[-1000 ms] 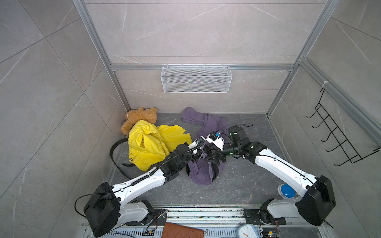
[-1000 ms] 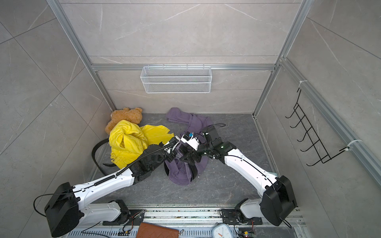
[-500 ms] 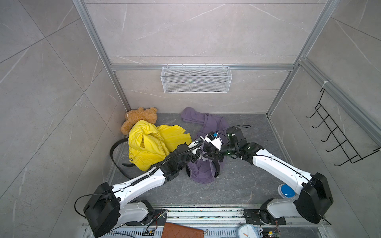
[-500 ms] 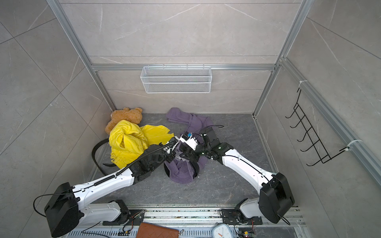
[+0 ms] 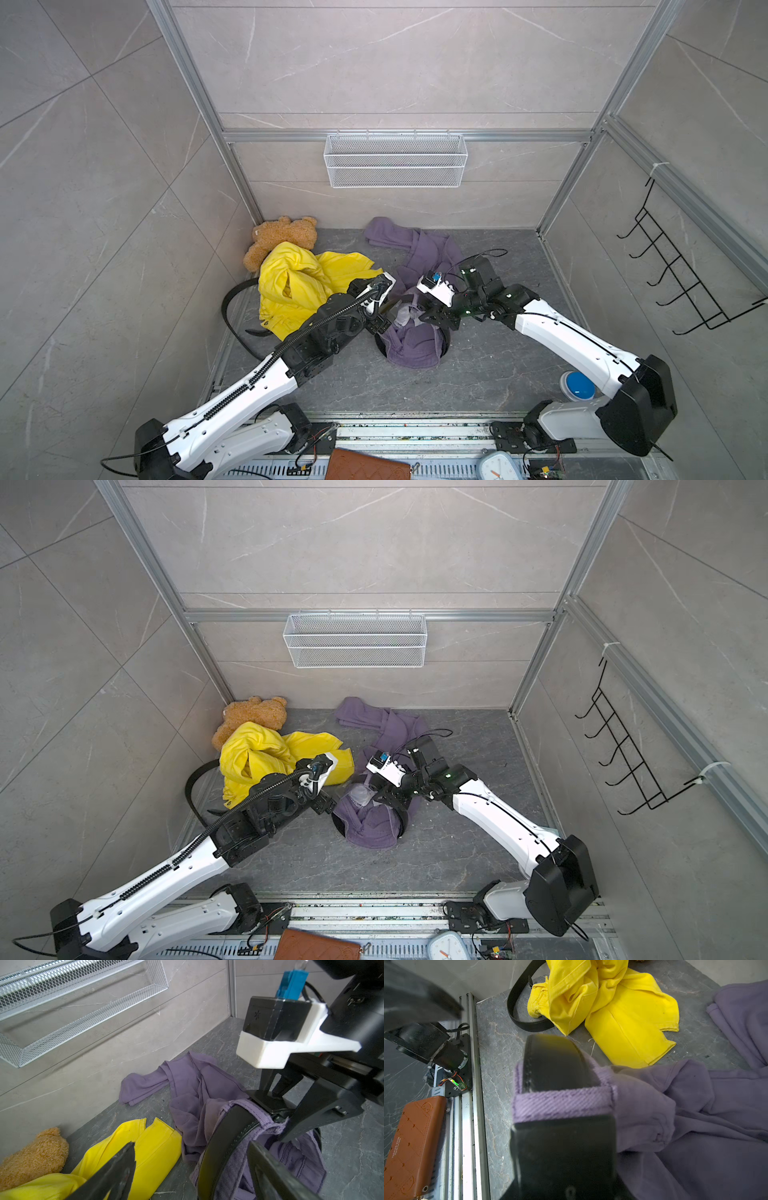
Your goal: Remove the belt from the trousers
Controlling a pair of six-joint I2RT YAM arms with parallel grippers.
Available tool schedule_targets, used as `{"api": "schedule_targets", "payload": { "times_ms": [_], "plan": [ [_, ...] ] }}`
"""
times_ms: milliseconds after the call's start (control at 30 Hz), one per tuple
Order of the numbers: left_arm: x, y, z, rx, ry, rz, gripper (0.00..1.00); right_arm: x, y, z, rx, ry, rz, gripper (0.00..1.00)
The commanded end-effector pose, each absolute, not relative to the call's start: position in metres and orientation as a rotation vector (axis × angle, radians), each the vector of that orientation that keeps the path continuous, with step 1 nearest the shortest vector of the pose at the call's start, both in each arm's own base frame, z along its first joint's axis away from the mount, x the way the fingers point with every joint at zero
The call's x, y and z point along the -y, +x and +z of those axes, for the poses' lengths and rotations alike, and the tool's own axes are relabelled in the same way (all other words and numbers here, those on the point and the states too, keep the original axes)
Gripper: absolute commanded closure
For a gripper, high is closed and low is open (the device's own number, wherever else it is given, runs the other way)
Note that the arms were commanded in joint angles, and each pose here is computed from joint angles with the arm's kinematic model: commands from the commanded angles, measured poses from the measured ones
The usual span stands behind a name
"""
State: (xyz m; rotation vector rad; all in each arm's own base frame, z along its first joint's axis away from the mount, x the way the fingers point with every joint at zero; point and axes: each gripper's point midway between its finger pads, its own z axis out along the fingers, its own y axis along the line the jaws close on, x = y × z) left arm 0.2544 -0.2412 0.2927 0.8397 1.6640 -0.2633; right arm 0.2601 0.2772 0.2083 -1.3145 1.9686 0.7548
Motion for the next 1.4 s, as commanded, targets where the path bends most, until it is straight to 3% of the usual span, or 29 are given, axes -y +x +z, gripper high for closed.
{"api": "schedule_targets", "payload": {
  "times_ms": [0, 367, 667, 900, 1067, 1267, 1367],
  "plan": [
    [0.244, 0.255, 0.300, -1.654, 0.886, -0.240, 0.15, -0.277, 0.259, 0.243, -1.856, -1.332, 0.733, 0.79],
    [0.254, 0.254, 0.279, -1.679, 0.965, -0.241, 0.18, -0.276, 0.260, 0.248, -1.843, -1.328, 0.736, 0.79],
    [0.264, 0.266, 0.267, -1.683, 0.968, -0.220, 0.25, -0.276, 0.258, 0.251, -1.834, -1.326, 0.746, 0.78],
    [0.273, 0.282, 0.270, -1.639, 0.954, -0.171, 0.46, -0.279, 0.254, 0.252, -1.824, -1.335, 0.780, 0.78],
    [0.286, 0.289, 0.264, -1.624, 0.968, -0.193, 0.66, -0.280, 0.254, 0.254, -1.816, -1.337, 0.788, 0.78],
    [0.291, 0.295, 0.265, -1.603, 0.941, -0.194, 0.76, -0.280, 0.252, 0.253, -1.818, -1.342, 0.802, 0.77],
    [0.291, 0.295, 0.269, -1.594, 0.930, -0.202, 0.90, -0.279, 0.254, 0.250, -1.827, -1.340, 0.782, 0.77]
  ]
}}
